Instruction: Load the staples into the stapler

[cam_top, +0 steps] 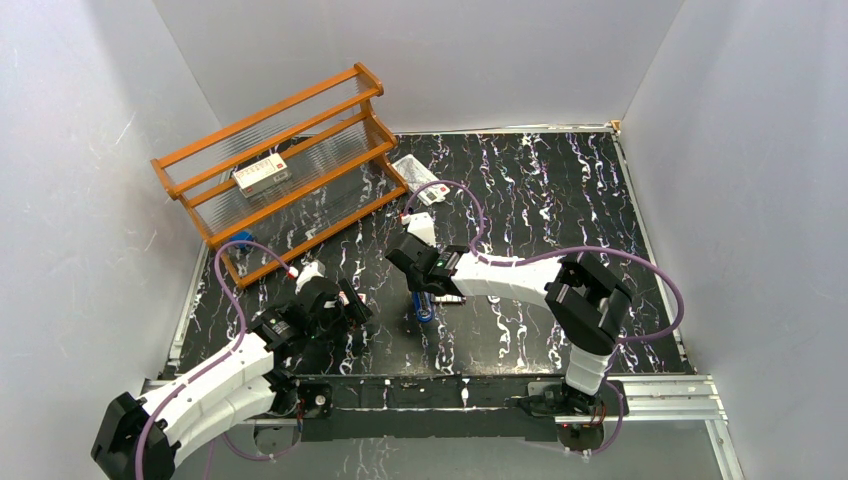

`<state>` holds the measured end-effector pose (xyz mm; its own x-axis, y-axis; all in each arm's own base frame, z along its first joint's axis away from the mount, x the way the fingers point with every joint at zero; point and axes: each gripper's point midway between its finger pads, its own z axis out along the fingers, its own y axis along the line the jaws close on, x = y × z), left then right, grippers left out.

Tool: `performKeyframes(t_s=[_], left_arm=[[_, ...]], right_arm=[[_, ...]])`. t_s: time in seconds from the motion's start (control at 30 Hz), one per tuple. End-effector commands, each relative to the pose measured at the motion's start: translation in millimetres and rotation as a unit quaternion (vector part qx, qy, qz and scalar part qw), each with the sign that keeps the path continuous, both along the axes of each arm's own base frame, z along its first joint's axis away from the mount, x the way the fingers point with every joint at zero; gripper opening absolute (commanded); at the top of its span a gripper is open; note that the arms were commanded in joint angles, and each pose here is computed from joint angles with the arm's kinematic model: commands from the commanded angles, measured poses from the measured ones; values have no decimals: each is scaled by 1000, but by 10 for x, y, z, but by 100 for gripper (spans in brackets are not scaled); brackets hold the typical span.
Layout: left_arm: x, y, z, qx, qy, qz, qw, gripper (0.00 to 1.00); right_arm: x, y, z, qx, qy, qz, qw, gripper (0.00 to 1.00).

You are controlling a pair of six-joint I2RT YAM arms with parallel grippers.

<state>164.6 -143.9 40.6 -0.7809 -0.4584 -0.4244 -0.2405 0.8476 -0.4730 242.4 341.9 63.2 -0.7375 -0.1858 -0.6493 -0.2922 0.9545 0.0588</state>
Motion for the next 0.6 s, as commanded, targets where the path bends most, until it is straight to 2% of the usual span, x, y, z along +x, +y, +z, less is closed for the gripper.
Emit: performKeyframes(t_s=[0.0, 0.57], left_arm=[[13, 23, -6, 4, -2, 4, 1000, 82], [0, 29, -12, 4, -1, 3, 1000, 82]], right_arm=[[42, 65, 47, 9, -14, 0, 1000, 22], [21, 40, -45, 0, -7, 0, 1000, 22]])
